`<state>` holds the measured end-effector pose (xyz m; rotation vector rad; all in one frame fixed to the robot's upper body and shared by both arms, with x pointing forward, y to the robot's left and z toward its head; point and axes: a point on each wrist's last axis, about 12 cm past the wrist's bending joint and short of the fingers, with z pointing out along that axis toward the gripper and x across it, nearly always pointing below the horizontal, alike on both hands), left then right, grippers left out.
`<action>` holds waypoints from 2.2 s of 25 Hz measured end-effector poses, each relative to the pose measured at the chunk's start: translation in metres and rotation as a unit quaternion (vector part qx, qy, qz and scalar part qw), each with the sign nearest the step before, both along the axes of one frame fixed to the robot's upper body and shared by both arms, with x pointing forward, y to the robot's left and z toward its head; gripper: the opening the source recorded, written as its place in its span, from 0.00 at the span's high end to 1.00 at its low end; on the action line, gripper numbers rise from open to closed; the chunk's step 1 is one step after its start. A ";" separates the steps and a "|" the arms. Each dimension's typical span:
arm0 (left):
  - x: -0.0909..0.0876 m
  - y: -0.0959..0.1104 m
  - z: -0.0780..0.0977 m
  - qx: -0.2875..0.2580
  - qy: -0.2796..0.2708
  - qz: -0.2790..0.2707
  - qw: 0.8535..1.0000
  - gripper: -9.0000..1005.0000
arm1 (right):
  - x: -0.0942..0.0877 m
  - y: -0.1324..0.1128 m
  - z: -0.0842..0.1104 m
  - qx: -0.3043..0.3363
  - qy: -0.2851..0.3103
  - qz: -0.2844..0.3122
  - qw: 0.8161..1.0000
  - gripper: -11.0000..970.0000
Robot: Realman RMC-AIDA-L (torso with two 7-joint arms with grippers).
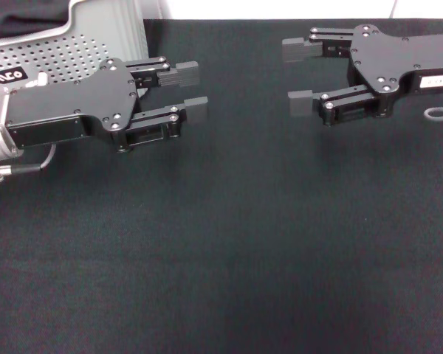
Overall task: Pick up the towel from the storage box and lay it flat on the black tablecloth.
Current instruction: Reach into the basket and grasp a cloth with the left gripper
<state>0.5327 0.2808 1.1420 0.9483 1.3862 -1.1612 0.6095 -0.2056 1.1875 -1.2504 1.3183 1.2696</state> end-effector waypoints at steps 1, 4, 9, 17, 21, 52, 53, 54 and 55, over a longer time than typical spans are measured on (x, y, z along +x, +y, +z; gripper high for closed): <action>0.000 0.000 0.000 0.000 0.000 0.000 1.000 0.44 | 0.000 0.000 0.000 0.000 0.000 0.000 1.000 0.10; 0.000 0.000 0.000 0.000 0.000 0.000 1.000 0.44 | 0.000 0.001 0.000 0.001 0.000 0.001 1.000 0.10; 0.000 0.000 0.000 -0.001 -0.001 0.000 1.000 0.44 | 0.000 0.001 0.000 0.002 0.000 0.000 1.000 0.10; 0.001 0.000 -0.004 -0.006 -0.009 0.024 1.000 0.44 | 0.000 -0.001 -0.002 0.002 0.000 -0.005 1.000 0.11; 0.005 0.015 -0.019 -0.060 -0.043 0.167 0.983 0.44 | -0.001 -0.009 -0.005 0.012 0.001 -0.027 1.000 0.11; 0.006 -0.016 -0.058 -0.030 -0.326 0.502 0.801 0.44 | -0.010 -0.035 -0.022 0.016 0.020 -0.072 0.997 0.12; 0.008 -0.020 -0.057 -0.024 -0.332 0.503 0.797 0.44 | -0.010 -0.035 -0.022 0.016 0.021 -0.073 0.997 0.12; 0.009 -0.023 -0.057 -0.022 -0.335 0.505 0.795 0.44 | -0.011 -0.035 -0.023 0.016 0.022 -0.074 0.997 0.12; 0.010 -0.026 -0.057 -0.017 -0.339 0.509 0.791 0.44 | -0.011 -0.035 -0.023 0.017 0.022 -0.074 0.997 0.12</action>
